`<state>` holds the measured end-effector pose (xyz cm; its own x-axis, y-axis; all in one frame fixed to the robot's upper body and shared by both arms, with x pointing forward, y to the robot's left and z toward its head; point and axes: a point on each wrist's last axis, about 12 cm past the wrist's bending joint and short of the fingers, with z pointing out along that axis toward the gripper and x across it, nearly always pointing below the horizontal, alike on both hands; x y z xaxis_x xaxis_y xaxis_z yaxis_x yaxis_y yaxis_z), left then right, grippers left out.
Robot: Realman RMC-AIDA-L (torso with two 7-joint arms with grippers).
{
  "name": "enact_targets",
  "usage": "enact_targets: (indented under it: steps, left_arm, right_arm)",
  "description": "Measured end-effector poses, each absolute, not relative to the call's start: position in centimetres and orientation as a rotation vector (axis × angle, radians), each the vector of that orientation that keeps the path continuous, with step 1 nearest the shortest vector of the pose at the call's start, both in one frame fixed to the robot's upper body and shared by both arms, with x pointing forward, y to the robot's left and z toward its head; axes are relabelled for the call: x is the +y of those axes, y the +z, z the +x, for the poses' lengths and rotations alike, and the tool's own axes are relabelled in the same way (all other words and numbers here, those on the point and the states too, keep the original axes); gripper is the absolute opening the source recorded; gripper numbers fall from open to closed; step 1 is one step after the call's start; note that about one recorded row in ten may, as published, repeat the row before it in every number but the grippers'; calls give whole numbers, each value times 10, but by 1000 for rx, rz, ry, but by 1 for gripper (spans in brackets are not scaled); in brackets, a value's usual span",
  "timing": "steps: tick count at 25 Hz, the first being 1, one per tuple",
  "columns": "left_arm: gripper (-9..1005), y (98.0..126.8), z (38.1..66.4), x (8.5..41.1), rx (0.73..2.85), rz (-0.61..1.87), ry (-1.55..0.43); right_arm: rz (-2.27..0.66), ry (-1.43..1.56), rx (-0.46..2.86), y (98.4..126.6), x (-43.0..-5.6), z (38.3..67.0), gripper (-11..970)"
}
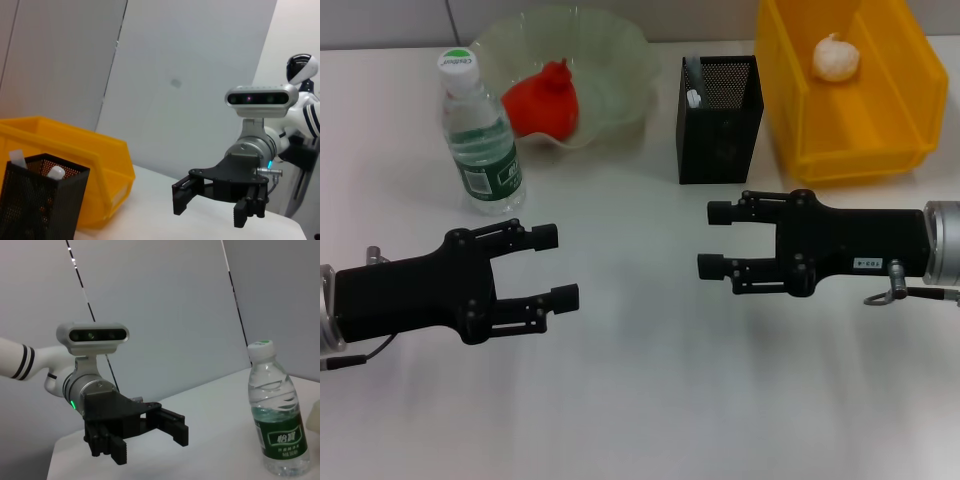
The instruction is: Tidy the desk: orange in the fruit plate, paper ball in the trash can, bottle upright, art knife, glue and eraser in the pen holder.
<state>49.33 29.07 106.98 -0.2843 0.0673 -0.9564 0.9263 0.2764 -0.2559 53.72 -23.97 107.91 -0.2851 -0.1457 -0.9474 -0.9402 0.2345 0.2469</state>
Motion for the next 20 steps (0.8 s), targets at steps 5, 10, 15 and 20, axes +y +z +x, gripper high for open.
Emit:
enact_targets:
  steps: [5, 10, 15, 20]
  left_arm:
    - [815, 1070, 496, 288, 1606, 956, -1143]
    - [815, 1071, 496, 287, 1606, 971, -1146]
    - [815, 1071, 496, 286, 1604, 975, -1148]
    - [815, 1070, 496, 285, 1598, 979, -1145]
  right_arm:
    - [-1046, 1149, 1631, 1080, -237, 538, 741]
    - [-1050, 1150, 1627, 1081, -236, 539, 741]
    - [-1051, 1152, 1626, 1081, -235, 539, 741]
    - [-1051, 1154, 1625, 1081, -235, 539, 741]
